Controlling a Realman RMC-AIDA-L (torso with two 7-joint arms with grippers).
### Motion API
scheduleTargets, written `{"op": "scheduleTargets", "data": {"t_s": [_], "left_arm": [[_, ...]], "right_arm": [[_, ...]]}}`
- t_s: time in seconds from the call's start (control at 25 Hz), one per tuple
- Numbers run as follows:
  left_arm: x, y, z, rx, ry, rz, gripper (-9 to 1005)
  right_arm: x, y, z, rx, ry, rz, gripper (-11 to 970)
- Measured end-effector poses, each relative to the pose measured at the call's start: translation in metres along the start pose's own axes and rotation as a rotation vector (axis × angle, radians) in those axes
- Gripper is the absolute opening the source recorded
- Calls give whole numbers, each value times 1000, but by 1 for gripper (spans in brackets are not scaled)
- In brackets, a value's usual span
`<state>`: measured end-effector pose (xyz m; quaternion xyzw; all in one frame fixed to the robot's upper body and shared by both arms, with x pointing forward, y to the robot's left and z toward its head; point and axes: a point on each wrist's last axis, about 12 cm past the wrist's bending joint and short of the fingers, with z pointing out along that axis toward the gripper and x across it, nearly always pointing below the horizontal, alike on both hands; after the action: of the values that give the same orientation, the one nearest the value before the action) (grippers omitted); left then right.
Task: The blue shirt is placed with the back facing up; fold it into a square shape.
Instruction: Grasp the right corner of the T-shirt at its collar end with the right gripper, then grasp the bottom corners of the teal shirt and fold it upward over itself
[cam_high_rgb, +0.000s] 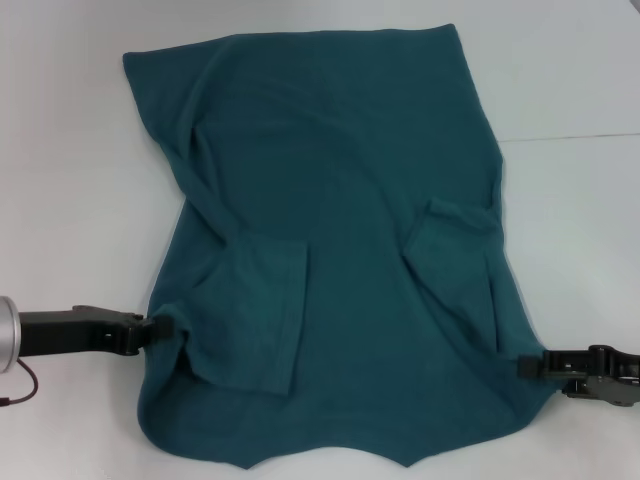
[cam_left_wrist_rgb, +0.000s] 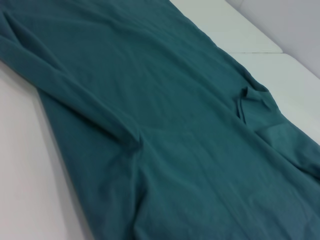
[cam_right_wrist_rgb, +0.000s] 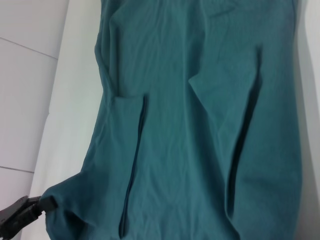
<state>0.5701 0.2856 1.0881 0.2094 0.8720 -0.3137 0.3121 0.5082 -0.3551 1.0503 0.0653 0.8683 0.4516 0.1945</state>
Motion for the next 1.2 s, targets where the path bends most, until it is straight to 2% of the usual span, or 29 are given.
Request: {"op": "scheduleTargets", "data": {"t_s": [0.12,0.32,0.88,1.2], "left_arm": [[1,1,-1,-2,1,-2,-1],[1,1,-1,-2,1,-7,0],[5,2,-3,-5,4,-37,-1],[22,11,-19,-46,-14,-122,-1]], "right_arm": [[2,-1,0,6,-2,-6,576],[4,-3,-2,10,-5,-5,335],[11,-11,-10,15,-57,-16,33],[18,-19,-23,15,-125,-16,34]]}}
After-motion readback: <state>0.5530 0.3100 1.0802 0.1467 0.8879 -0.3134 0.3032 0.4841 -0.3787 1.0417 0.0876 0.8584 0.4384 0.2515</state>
